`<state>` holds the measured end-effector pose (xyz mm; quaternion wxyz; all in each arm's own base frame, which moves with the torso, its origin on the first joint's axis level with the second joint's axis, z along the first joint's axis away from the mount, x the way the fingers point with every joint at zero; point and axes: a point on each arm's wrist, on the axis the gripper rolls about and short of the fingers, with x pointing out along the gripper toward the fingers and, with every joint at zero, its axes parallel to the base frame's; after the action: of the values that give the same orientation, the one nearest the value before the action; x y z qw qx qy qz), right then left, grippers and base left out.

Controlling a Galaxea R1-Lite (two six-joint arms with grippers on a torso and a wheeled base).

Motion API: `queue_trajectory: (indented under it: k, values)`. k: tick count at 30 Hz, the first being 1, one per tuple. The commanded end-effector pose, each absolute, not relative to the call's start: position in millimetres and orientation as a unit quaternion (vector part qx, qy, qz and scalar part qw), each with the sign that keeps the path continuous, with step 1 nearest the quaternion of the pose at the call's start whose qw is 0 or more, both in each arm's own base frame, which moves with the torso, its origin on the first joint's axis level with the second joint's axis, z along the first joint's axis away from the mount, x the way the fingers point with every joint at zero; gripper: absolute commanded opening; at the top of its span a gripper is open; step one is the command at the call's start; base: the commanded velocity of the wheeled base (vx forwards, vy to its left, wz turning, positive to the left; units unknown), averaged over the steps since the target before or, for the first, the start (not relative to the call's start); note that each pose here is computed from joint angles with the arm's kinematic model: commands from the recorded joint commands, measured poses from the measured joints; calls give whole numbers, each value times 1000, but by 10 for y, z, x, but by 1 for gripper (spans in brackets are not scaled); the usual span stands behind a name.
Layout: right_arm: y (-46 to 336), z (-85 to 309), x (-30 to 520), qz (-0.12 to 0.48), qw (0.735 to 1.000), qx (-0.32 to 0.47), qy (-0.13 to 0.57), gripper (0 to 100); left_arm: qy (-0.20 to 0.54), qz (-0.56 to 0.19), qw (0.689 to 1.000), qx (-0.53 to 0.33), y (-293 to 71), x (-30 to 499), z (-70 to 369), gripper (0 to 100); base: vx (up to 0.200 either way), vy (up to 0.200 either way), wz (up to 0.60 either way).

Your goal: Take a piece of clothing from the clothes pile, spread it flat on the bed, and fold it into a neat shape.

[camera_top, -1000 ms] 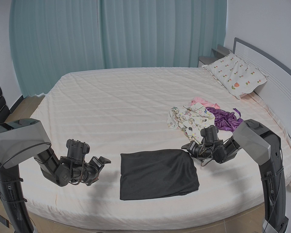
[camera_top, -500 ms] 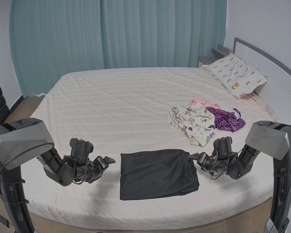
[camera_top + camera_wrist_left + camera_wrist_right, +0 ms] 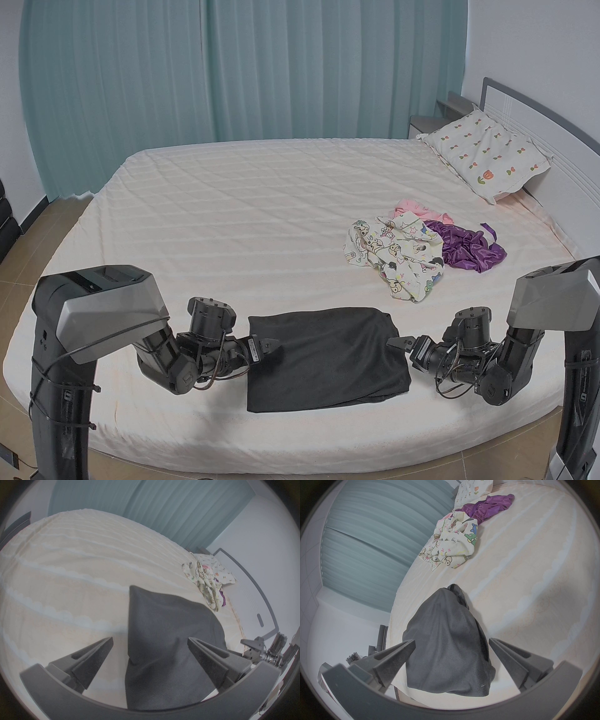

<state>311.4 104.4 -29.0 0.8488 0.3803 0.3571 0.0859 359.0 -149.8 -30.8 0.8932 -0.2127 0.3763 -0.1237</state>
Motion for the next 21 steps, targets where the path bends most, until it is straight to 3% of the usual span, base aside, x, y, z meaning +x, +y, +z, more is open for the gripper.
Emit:
queue_trajectory:
  k: [1,12,13,21]
  values:
    - [1066,-327,3087,87,847,377,365,100,398,-133,886,-198,-1633,3546,-504,100,0,0,0]
    - [1103,-351,3072,90,846,374,369,100,401,-164,877,-208,-1697,3526,-481,100,0,0,0]
    - [1104,-350,3073,90,846,375,369,100,404,-170,874,-210,-1695,3527,-480,0,0,0,0]
    - [1102,-351,3070,90,846,375,369,100,406,-172,872,-212,-1675,3535,-492,0,0,0,0]
